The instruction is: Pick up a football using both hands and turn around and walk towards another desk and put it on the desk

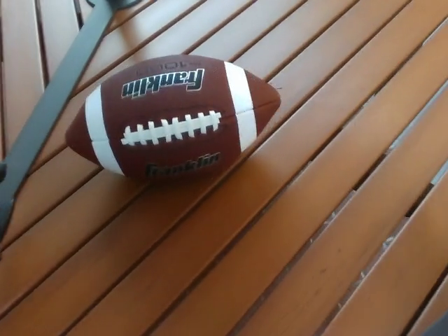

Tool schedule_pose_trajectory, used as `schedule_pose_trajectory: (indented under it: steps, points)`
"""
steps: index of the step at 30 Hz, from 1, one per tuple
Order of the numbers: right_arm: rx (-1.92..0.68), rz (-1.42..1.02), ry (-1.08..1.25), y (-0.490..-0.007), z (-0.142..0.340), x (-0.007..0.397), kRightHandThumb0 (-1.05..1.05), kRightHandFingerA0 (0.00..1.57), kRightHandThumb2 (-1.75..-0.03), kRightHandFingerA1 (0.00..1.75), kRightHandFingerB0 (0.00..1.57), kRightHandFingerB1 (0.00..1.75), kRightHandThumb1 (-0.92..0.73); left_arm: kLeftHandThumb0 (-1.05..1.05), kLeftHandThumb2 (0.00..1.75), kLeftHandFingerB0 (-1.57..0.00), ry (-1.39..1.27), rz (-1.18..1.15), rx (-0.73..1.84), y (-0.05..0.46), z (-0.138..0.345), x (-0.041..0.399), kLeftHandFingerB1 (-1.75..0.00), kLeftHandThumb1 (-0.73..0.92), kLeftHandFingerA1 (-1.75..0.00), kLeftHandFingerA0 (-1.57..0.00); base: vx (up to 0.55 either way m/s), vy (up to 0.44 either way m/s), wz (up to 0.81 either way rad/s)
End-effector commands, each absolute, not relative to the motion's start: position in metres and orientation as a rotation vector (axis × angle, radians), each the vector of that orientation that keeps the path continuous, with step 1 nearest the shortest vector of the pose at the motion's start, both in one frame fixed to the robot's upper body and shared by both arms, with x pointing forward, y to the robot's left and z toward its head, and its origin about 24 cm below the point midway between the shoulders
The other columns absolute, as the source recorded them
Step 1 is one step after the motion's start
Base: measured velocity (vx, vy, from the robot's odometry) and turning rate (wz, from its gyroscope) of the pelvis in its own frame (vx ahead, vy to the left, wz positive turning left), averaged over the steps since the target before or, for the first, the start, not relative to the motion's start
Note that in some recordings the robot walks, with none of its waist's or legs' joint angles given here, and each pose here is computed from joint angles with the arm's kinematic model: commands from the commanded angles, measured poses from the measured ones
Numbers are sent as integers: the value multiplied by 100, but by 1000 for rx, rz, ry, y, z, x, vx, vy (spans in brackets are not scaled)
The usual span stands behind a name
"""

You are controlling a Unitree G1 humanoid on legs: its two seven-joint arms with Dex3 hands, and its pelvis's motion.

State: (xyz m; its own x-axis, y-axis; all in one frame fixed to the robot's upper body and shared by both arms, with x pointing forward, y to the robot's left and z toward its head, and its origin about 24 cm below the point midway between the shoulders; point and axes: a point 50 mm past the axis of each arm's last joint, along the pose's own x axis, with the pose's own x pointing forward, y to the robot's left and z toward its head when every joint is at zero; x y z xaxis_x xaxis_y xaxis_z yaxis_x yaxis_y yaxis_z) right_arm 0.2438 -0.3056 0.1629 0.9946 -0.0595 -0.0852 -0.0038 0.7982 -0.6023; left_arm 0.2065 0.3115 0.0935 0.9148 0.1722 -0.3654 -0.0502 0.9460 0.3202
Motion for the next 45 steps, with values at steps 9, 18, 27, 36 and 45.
schedule_pose_trajectory:
  steps: [9,18,27,36,45]
  points:
    - [-590,-1125,-381,-476,224,-33,-4,121,-118,83,102,75,-50,6,83,-73,-164,884,638,484,249,-37,-49,67,-49,-83,0,0,-4]
    - [-652,-1332,-198,-489,200,-76,-4,129,-128,115,108,97,-43,7,119,-108,-169,1395,609,495,272,-122,-69,38,-88,-126,-57,8,-5]
    - [-687,-1401,-35,-494,180,-94,-6,130,-117,115,108,98,-47,2,131,-104,-166,1575,608,501,265,-148,-80,34,-107,-123,-233,171,6]
    - [-694,-1399,-58,-497,182,-93,-6,130,-117,115,108,98,-47,2,131,-104,-176,1577,599,502,262,-150,-80,34,-107,-123,-321,-69,-4]
    - [-690,-1390,-60,-498,178,-93,-6,130,-117,115,108,98,-47,2,131,-104,-188,1588,604,500,269,-159,-80,34,-107,-123,-284,73,-2]
